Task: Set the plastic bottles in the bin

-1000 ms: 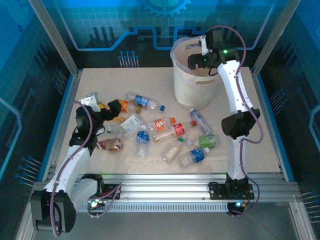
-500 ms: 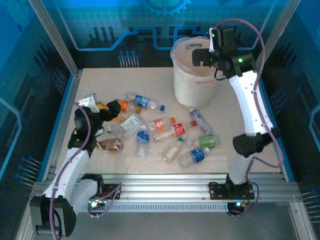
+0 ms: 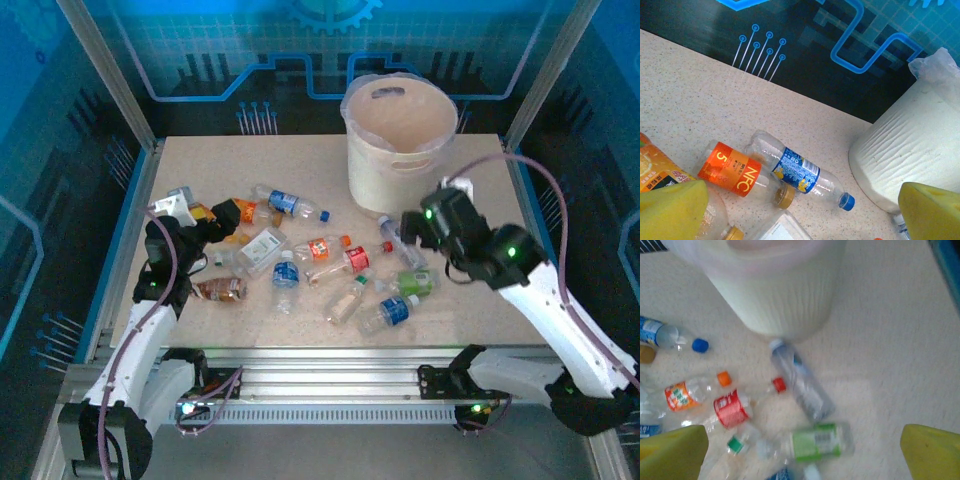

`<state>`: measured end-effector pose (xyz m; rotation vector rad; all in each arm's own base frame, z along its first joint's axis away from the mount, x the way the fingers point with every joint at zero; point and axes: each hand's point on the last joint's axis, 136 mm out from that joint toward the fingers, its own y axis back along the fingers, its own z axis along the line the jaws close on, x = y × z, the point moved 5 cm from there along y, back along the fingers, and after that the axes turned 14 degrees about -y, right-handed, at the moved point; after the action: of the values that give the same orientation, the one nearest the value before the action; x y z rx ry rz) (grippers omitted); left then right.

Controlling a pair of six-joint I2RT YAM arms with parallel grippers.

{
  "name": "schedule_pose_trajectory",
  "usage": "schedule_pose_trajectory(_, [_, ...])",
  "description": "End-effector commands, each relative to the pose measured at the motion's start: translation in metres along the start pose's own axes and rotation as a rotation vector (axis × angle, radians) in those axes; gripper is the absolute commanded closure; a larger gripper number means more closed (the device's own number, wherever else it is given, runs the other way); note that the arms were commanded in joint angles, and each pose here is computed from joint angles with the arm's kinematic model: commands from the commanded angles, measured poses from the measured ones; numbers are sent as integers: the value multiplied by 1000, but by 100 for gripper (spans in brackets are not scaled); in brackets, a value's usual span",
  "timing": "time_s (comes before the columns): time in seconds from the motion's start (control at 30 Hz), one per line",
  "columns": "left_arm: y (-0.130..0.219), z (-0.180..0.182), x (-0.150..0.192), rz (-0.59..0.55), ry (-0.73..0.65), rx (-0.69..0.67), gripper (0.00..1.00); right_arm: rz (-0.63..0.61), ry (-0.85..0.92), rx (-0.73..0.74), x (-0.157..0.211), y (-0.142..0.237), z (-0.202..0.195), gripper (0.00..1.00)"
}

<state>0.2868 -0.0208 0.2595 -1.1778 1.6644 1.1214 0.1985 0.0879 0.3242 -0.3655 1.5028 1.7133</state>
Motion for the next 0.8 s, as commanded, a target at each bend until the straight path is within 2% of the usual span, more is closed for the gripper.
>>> schedule_pose_trajectory(0.0, [3, -9, -13, -30, 0, 41, 1, 125, -201, 91, 53, -11, -27, 0])
schedule_pose_trajectory(0.1, [2, -10, -12, -23, -4, 50, 1, 252, -293, 87, 100, -24, -34, 0])
schedule_pose_trajectory(0.27, [1, -8, -6, 3, -3, 46, 1, 359, -404, 90, 145, -39, -37, 0])
schedule_pose_trajectory(0.53, [-3, -7, 4, 30, -1, 54, 1, 445, -526, 62, 178, -63, -35, 0])
schedule_pose_trajectory(0.77, [-9, -6, 8, 49, -5, 59, 1, 461, -530, 68, 185, -76, -26, 0])
